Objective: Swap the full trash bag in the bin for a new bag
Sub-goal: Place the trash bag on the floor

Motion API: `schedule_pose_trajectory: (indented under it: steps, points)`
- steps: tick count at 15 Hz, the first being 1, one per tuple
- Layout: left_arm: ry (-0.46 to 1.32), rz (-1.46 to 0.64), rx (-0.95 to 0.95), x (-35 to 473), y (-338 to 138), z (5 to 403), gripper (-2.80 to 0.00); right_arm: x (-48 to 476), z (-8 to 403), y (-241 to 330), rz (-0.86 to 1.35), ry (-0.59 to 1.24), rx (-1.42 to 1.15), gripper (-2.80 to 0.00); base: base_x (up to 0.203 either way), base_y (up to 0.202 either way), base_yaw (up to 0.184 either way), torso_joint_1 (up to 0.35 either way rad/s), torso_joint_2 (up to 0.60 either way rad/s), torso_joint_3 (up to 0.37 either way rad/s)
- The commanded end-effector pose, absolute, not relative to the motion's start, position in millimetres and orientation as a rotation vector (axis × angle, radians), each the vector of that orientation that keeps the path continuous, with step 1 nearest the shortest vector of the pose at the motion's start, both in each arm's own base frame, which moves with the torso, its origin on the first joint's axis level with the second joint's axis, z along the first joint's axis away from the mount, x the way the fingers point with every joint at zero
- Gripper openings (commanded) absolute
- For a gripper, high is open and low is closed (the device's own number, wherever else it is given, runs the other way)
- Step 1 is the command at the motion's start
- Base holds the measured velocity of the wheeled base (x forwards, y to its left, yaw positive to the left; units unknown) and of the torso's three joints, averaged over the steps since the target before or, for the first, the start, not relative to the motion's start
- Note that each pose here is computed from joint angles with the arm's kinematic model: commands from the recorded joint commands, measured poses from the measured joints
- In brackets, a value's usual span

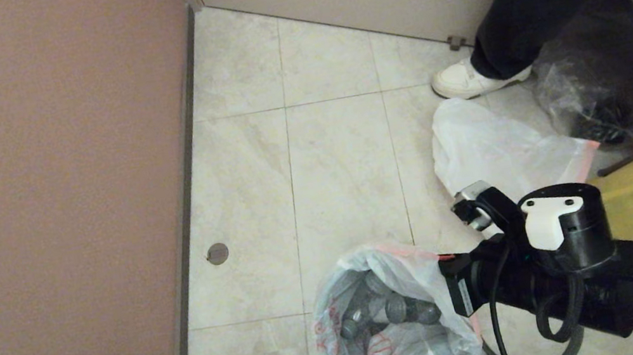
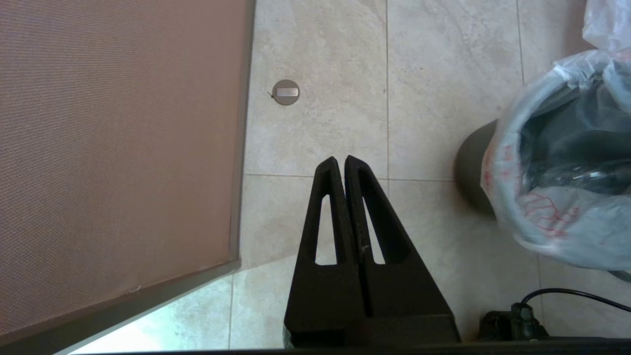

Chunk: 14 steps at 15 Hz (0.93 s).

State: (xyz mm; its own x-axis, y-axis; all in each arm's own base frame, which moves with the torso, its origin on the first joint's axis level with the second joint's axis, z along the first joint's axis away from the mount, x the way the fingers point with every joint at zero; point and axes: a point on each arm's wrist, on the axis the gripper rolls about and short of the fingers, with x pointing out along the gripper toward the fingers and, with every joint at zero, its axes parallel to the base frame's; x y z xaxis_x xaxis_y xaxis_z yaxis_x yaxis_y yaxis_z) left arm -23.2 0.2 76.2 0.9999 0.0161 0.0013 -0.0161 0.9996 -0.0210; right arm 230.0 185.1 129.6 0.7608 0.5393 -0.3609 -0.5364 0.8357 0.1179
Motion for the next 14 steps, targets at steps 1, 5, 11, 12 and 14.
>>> schedule_pose_trajectory:
  steps: [1,5,11,12,14]
  points:
    - [0.000,0.017,-0.021,-23,0,76,-2.80,227,150,178,0.572,0.346,0.029,-2.80,0.000,0.000,0.000,0.000,0.00,0.000]
    - [-0.002,0.017,-0.021,-23,0,76,-2.80,257,116,174,0.467,0.431,-0.011,-2.80,0.000,0.000,0.000,0.000,0.00,0.000]
    - [-0.002,0.017,-0.021,-23,0,76,-2.80,312,46,187,0.407,0.563,-0.083,-2.80,0.000,0.000,0.000,0.000,0.00,0.000]
    - [-0.002,0.017,-0.021,-23,0,76,-2.80,313,41,202,0.440,0.559,-0.095,-2.80,0.000,0.000,0.000,0.000,0.00,0.000]
    - [-0.001,0.017,-0.021,-23,0,76,-2.80,312,32,223,0.482,0.557,-0.123,-2.80,0.000,0.000,0.000,0.000,0.00,0.000]
